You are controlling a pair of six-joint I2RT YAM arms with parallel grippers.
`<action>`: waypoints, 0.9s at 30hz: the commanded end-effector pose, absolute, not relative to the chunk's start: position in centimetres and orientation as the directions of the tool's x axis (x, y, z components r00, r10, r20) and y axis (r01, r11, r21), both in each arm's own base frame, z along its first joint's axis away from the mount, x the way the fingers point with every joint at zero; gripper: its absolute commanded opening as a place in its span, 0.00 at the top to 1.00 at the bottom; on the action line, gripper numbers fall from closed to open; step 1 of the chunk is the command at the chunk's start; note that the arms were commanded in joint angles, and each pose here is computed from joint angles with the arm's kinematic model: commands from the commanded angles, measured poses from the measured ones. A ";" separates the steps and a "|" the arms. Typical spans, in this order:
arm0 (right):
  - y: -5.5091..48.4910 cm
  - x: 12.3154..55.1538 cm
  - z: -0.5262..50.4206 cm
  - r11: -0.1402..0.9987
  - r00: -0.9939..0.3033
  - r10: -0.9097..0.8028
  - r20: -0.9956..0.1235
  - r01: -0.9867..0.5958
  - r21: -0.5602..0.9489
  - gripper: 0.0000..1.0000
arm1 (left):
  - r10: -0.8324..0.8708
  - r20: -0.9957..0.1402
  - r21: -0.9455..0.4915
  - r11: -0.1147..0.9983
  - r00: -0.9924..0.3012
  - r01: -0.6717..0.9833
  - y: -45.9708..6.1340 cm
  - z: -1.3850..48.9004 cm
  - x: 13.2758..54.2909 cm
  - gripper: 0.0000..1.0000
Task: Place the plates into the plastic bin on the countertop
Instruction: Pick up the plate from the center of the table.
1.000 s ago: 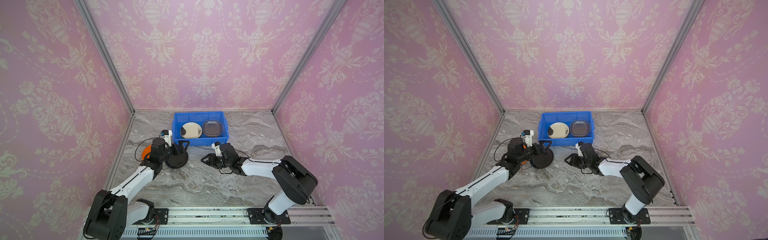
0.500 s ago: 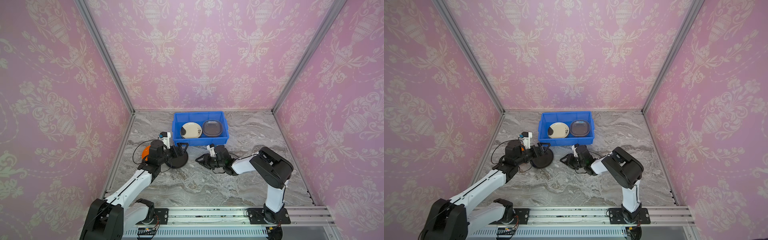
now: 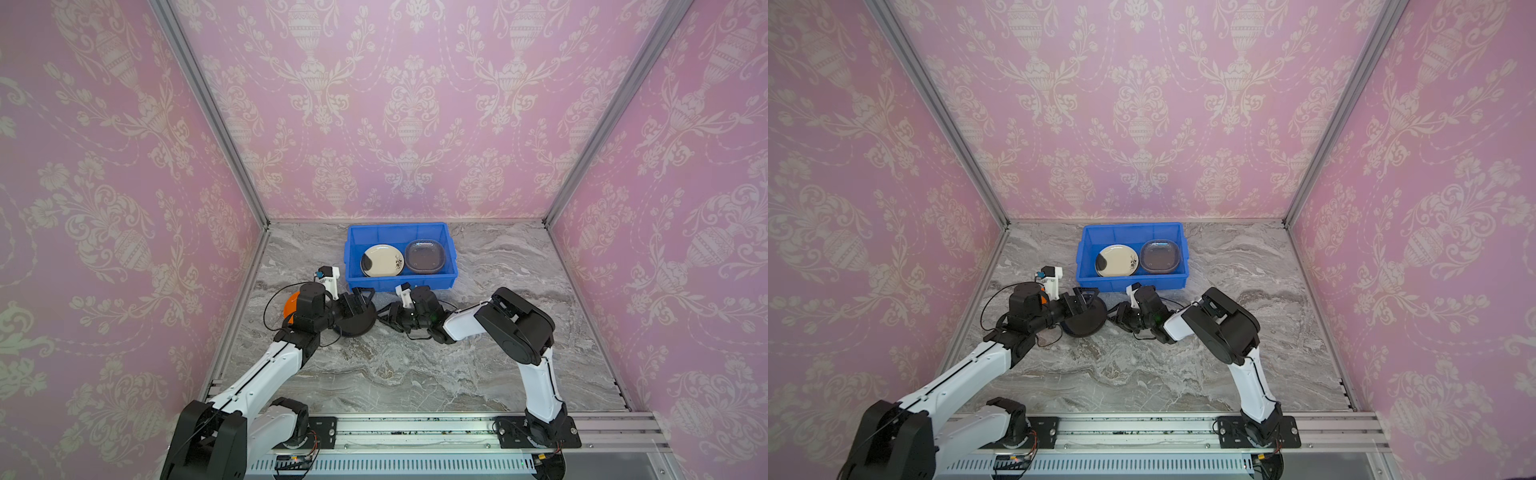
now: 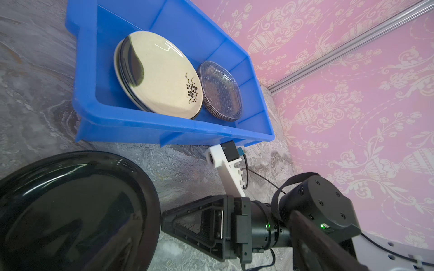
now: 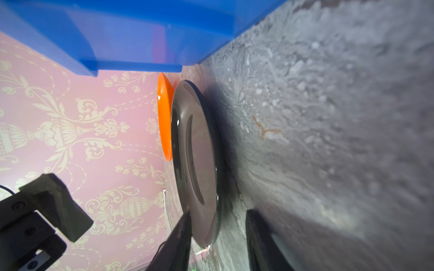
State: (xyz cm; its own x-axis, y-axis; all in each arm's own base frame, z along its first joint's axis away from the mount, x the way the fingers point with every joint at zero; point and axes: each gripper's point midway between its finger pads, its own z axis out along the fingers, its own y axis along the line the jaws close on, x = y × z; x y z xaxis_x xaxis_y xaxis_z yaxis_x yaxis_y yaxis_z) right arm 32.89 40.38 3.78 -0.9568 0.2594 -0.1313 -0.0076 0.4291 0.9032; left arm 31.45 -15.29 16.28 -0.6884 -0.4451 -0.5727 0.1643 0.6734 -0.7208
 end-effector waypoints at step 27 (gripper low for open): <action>41.4 32.2 -0.6 0.487 -0.968 0.248 -0.027 0.101 0.868 0.86 | -0.447 -0.584 -0.700 0.700 -0.677 0.142 -14.0 15.5 31.2 0.01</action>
